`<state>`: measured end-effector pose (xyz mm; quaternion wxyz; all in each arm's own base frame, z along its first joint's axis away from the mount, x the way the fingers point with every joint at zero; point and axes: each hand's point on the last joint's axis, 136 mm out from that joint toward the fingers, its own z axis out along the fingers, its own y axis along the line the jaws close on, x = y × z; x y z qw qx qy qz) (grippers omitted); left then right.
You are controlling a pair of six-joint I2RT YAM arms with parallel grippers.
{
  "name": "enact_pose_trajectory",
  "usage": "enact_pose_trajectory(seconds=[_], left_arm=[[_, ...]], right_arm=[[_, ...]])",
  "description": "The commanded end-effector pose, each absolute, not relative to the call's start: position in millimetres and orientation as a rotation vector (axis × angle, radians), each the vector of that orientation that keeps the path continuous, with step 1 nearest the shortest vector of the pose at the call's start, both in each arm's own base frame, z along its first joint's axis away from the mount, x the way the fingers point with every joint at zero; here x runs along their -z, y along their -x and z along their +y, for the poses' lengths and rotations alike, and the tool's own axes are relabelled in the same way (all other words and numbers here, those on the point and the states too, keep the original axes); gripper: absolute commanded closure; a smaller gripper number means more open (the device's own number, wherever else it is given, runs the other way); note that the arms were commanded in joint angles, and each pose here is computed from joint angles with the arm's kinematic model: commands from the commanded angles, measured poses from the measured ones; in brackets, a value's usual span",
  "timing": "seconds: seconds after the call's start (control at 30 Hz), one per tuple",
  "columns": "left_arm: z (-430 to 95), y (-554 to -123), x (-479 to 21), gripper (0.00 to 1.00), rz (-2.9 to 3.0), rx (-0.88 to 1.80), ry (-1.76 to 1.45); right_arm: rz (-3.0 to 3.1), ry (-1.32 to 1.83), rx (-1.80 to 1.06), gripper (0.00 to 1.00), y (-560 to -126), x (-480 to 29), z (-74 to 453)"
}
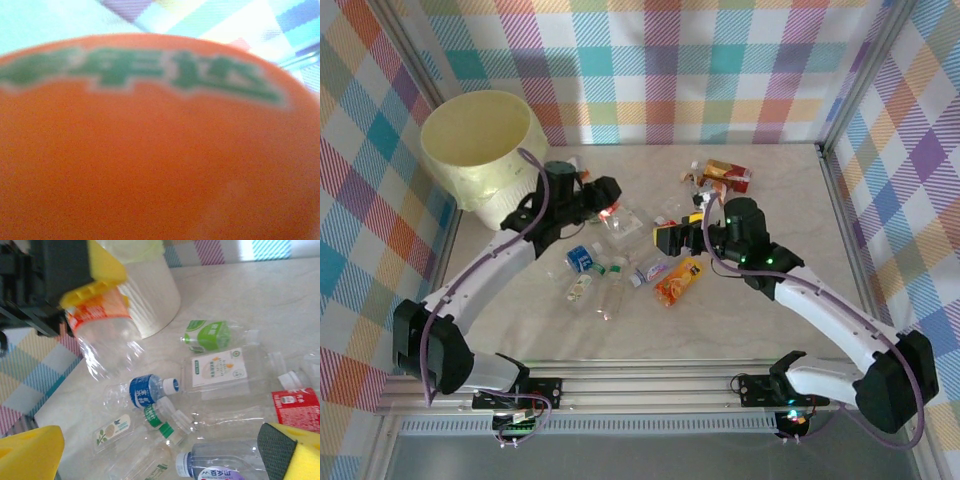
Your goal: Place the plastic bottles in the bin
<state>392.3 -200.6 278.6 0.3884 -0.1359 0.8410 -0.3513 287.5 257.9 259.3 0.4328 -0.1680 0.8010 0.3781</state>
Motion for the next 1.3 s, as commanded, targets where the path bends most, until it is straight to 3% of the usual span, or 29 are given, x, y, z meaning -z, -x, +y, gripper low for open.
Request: enact_pose_trajectory(seconds=[0.0, 0.17, 0.57, 1.27], left_arm=[[-165, -403, -345, 0.45, 1.974, 0.808, 0.305], [-117, -425, -397, 0.46, 1.845, 0.679, 0.321], [5, -466, -466, 0.48, 1.683, 0.2, 0.435], [169, -509, -413, 0.49, 1.666, -0.242, 0.7]], right_arm=[[2.022, 0.306, -0.916, 0.0, -290, -254, 246], [2.017, 0.221, -0.943, 0.0, -288, -255, 239], [1.997, 0.169, -0.949, 0.0, -292, -254, 236], [2.041, 0.283, -0.793, 0.0, -303, -261, 235]])
